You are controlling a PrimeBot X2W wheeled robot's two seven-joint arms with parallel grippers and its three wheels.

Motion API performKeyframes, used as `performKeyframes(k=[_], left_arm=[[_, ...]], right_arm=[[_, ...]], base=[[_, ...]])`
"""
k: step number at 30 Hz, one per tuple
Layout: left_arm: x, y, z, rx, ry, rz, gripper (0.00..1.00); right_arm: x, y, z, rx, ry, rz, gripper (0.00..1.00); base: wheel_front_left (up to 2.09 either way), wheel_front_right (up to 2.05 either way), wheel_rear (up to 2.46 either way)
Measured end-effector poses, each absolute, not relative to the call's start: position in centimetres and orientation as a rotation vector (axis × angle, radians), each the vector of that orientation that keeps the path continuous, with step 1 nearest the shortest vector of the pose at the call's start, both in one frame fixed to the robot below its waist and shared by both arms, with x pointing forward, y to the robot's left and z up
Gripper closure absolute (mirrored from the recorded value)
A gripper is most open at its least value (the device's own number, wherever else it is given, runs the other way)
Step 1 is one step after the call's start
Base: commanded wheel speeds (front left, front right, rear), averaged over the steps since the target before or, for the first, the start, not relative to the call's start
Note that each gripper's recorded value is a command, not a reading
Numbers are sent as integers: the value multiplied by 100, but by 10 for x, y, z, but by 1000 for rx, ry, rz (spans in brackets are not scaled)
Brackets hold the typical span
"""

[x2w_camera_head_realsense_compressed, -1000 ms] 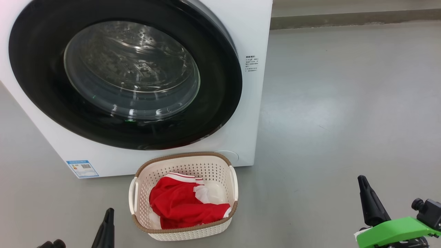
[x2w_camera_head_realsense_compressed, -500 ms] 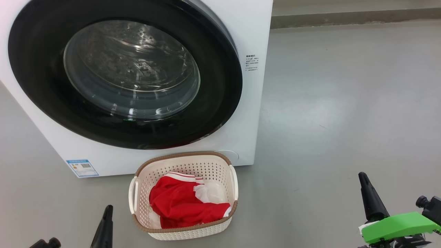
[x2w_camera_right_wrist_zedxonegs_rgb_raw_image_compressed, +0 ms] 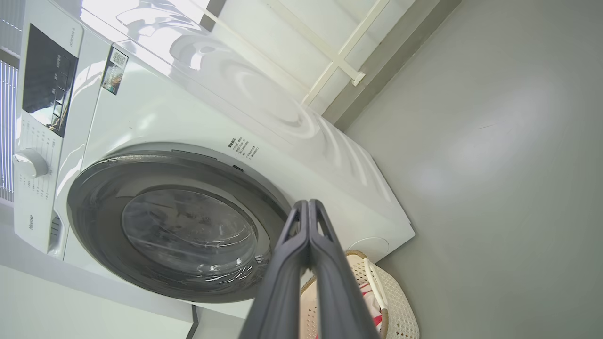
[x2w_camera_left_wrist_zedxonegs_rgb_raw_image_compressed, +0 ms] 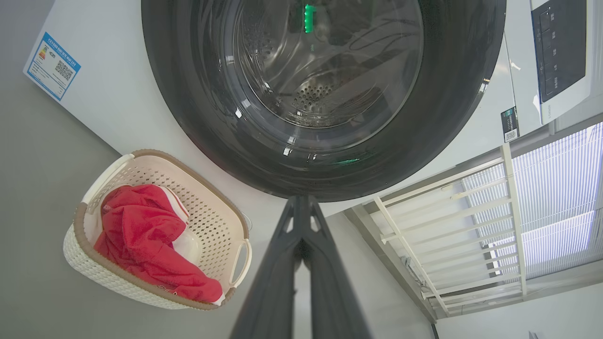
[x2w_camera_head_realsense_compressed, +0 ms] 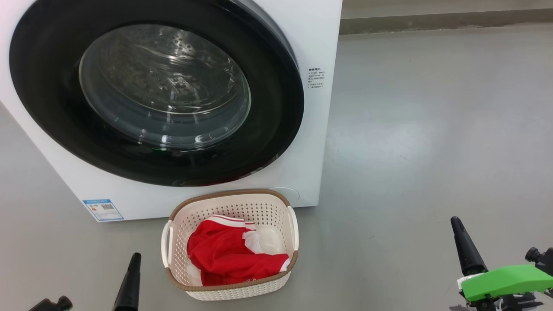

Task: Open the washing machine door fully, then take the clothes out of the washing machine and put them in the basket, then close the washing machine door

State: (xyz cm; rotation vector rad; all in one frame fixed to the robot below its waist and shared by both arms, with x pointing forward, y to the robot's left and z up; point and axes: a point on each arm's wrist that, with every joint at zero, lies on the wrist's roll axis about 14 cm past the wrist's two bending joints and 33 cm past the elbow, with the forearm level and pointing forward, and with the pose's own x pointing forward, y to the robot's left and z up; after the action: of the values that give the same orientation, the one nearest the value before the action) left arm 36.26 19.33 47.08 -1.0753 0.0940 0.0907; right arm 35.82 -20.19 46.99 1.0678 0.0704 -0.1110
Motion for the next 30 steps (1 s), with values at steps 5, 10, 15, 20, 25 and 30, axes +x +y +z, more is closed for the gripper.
performKeyframes(k=[5, 10, 15, 20, 25, 30], left_arm=[[363, 193, 470, -1131, 100, 87, 100], [363, 192, 470, -1187, 100, 89, 100], [368, 191, 474, -1244, 95, 78, 100], [368, 191, 473, -1299, 97, 79, 100], [368, 190, 473, -1340, 103, 76, 100], [372, 190, 477, -1391, 94, 66, 100]], right_arm=[[362, -204, 474, 1126, 56, -111, 100], [362, -204, 472, 1184, 62, -114, 100], [362, -204, 471, 1243, 66, -116, 100], [368, -204, 476, 1301, 52, -105, 100], [368, -204, 476, 1346, 52, -105, 100], [368, -203, 475, 1401, 58, -101, 100]], base=[[0, 0, 0], [0, 0, 0], [0, 0, 0], [0, 0, 0], [0, 0, 0], [0, 0, 0]])
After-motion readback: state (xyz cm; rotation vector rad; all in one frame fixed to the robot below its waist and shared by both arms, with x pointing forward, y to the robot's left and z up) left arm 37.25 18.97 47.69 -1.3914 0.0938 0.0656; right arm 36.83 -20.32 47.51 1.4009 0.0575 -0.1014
